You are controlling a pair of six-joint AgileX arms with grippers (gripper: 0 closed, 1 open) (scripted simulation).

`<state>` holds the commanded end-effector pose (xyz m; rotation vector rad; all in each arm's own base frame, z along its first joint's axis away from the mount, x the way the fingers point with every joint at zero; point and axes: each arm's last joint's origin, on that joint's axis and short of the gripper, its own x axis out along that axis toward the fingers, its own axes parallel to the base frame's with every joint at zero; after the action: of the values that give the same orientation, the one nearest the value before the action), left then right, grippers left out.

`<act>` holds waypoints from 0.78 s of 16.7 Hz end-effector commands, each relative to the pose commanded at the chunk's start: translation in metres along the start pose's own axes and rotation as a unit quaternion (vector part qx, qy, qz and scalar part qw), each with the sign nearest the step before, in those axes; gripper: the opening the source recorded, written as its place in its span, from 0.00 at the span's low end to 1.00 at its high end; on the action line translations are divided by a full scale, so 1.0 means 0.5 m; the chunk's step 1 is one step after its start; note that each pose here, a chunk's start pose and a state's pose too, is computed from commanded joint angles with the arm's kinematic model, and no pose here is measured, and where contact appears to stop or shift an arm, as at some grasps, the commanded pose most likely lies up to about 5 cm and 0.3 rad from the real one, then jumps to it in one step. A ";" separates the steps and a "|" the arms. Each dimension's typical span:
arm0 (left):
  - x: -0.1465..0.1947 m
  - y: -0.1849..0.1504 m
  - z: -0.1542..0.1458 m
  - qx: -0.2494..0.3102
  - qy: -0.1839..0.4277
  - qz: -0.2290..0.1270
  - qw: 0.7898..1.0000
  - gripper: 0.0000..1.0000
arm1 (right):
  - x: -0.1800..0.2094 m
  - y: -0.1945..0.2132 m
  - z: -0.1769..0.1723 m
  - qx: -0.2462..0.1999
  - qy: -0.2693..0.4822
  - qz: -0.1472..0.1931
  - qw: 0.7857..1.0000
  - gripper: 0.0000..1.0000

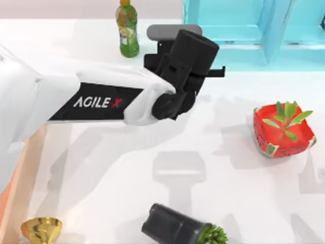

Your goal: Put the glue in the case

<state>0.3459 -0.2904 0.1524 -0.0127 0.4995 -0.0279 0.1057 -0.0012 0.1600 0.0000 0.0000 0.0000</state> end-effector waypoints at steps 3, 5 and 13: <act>0.006 0.004 0.000 0.006 0.003 0.001 1.000 0.00 | 0.000 0.000 0.000 0.000 0.000 0.000 1.000 1.00; 0.024 0.034 0.018 0.025 0.019 0.001 1.000 0.00 | 0.000 0.000 0.000 0.000 0.000 0.000 1.000 1.00; 0.098 0.361 0.124 0.213 0.157 -0.071 0.962 0.00 | 0.000 0.000 0.000 0.000 0.000 0.000 1.000 1.00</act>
<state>0.4229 -0.1109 0.1800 0.3839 0.8014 -0.2811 0.1057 -0.0012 0.1600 0.0000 0.0000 0.0000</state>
